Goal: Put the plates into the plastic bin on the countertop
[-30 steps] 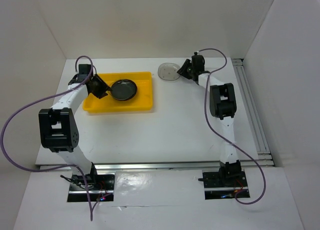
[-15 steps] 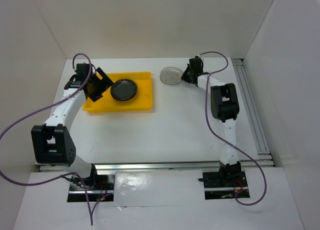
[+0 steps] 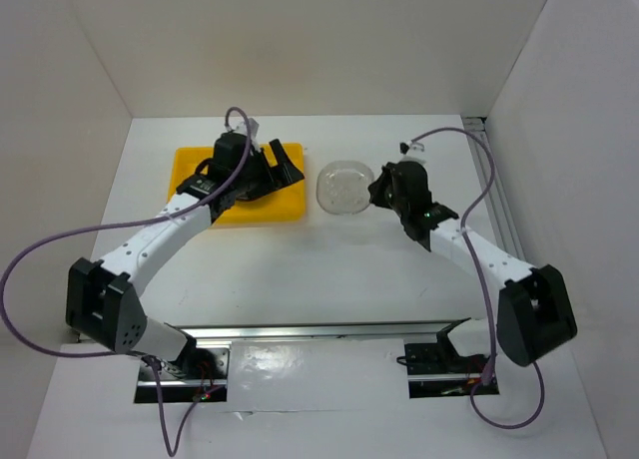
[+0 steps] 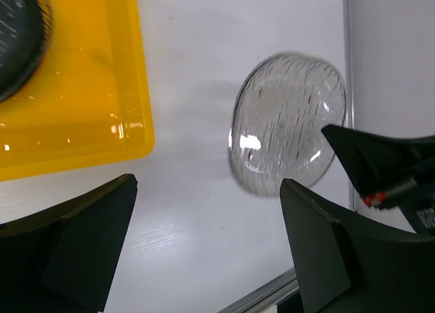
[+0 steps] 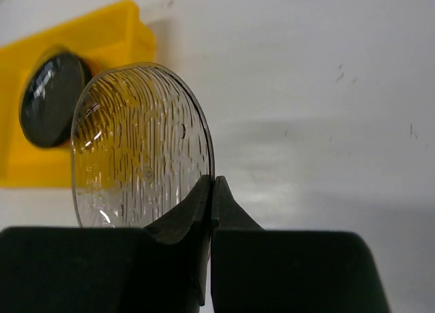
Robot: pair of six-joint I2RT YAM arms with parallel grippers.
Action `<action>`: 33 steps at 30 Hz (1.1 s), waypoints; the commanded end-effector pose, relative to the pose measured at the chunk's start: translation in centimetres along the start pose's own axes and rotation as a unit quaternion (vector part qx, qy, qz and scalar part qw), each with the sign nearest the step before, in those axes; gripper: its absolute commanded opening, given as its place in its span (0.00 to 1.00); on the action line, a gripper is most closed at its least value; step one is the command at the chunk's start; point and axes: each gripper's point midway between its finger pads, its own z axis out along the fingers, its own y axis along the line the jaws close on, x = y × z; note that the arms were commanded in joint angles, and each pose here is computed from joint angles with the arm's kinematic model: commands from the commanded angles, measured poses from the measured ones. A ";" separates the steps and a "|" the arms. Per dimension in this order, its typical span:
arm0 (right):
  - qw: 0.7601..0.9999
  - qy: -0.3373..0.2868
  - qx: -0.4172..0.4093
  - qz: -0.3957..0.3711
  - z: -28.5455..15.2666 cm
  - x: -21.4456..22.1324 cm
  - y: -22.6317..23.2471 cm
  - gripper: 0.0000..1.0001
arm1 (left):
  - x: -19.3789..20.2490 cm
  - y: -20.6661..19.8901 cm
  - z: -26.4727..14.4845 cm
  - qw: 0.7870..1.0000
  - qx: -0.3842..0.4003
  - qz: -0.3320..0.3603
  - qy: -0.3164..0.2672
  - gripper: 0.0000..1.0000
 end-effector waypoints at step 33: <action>0.997 0.005 -0.082 0.014 -5.8 2.4 -1.1 1.00 | -5.5 7.4 1.8 0.984 -0.127 -0.116 -0.047 0.00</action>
